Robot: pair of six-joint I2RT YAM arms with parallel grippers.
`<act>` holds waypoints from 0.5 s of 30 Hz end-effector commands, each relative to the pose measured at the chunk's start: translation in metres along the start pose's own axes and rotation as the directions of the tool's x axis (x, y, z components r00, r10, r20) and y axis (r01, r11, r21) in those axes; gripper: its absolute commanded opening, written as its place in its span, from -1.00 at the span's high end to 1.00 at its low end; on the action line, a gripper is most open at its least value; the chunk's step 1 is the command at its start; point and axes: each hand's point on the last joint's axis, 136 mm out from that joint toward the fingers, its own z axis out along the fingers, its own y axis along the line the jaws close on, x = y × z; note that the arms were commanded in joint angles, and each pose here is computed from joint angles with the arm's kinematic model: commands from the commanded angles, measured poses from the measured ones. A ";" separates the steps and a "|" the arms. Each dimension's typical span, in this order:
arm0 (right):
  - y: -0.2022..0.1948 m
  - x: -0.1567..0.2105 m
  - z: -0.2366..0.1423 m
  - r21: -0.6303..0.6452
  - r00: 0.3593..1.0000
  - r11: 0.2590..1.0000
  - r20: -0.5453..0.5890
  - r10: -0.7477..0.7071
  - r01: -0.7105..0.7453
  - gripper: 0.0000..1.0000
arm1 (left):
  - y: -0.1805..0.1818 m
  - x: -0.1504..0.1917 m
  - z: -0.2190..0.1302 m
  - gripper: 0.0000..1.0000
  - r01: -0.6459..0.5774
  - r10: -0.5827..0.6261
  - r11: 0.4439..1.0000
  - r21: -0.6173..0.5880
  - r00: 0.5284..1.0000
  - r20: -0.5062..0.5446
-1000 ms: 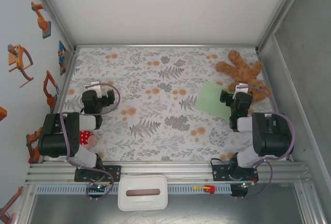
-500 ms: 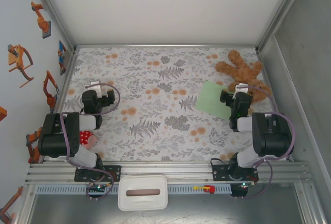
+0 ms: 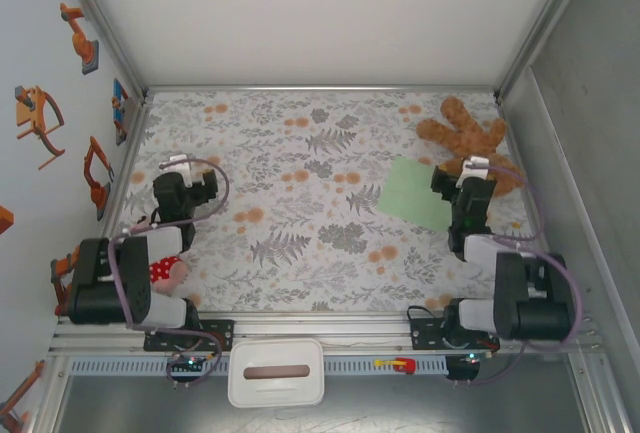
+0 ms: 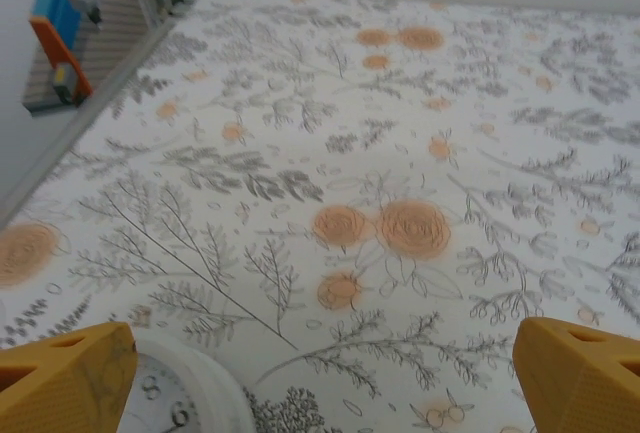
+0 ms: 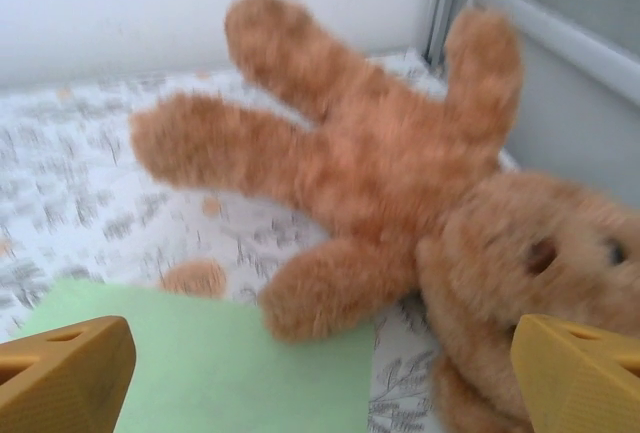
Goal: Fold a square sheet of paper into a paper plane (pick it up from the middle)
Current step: Move the square sheet of paper to the center of the table.
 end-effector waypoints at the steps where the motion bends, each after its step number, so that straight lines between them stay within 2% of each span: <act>1: -0.007 -0.020 -0.011 0.042 0.996 0.997 -0.050 0.072 -0.069 -0.98 | 0.004 -0.031 -0.013 -0.92 0.061 -0.061 0.997 -0.036 0.998 -0.014; 4: -0.003 -0.034 -0.018 0.048 0.975 0.983 -0.127 0.183 -0.178 -0.99 | -0.004 -0.057 -0.027 -0.92 0.160 -0.160 0.987 0.006 0.987 -0.021; 7: 0.003 -0.037 -0.021 0.073 0.930 0.962 -0.247 0.273 -0.263 -0.99 | -0.014 -0.076 -0.041 -0.92 0.286 -0.282 0.957 0.047 0.956 -0.085; 9: 0.007 -0.033 -0.019 0.111 0.881 0.941 -0.331 0.339 -0.321 -0.99 | -0.018 -0.080 -0.046 -0.93 0.354 -0.345 0.935 0.035 0.926 -0.152; 11: 0.023 -0.028 -0.014 0.075 0.834 0.928 -0.416 0.362 -0.366 -0.99 | -0.025 -0.077 -0.047 -0.92 0.411 -0.394 0.911 0.034 0.891 -0.225; 15: 0.054 -0.007 -0.002 0.048 0.725 0.880 -0.547 0.419 -0.473 -0.92 | -0.061 -0.071 -0.043 -0.93 0.487 -0.410 0.859 0.160 0.840 -0.356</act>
